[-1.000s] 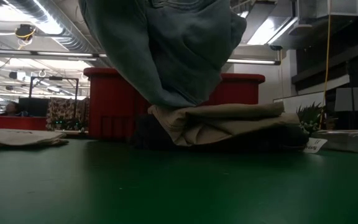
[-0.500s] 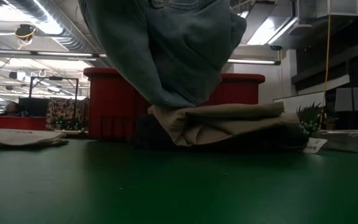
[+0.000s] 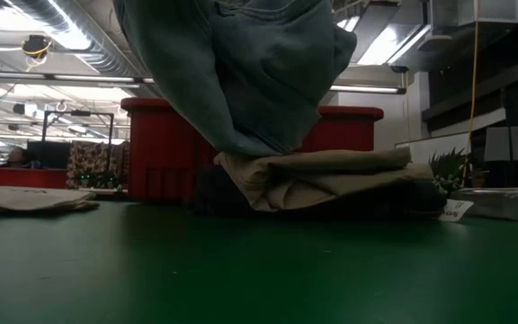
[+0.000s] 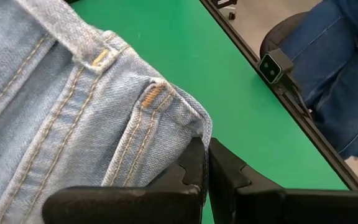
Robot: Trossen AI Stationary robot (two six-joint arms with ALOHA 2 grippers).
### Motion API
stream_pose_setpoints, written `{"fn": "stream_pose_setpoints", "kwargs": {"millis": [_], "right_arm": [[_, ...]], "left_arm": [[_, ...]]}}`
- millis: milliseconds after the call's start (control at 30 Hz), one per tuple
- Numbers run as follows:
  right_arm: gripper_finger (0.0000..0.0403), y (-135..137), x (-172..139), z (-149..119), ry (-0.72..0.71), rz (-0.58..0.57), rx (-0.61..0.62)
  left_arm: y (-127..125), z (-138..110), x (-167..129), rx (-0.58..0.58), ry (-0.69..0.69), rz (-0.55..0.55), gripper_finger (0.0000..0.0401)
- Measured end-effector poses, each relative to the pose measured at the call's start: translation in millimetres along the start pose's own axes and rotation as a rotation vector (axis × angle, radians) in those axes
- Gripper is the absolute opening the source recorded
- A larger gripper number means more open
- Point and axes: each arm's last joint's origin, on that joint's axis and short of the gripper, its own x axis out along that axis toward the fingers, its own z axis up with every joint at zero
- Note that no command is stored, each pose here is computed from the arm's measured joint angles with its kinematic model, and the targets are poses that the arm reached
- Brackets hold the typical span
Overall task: Fold laundry
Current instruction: Remove the blue pants from the laundry bin
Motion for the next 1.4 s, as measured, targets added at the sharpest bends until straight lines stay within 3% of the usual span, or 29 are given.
{"fn": "stream_pose_setpoints", "kwargs": {"millis": [333,800,933,1100,1233,1400], "right_arm": [[0.0163,0,1,0,-0.002,-0.013,-0.004],[0.0159,-7,36,7,0.028,-0.019,-0.01],[0.0117,-8,40,7,0.046,-0.02,-0.035],[0.0019,-8,42,6,0.055,-0.02,-0.077],[0.002,-8,42,6,0.055,-0.029,-0.109],[0.0005,-12,37,7,0.046,-0.065,-0.204]], "left_arm": [[0,0,0,0.035,0.0,0.0,0.0],[0,0,0,0.035,0.0,0.001,0.0],[0,0,0,0.035,0.0,0.001,0.0],[0,0,0,0.035,0.0,0.001,0.0],[0,0,0,0.037,0.0,0.018,0.0],[-4,1,-15,0.052,-0.041,0.129,0.0]]}}
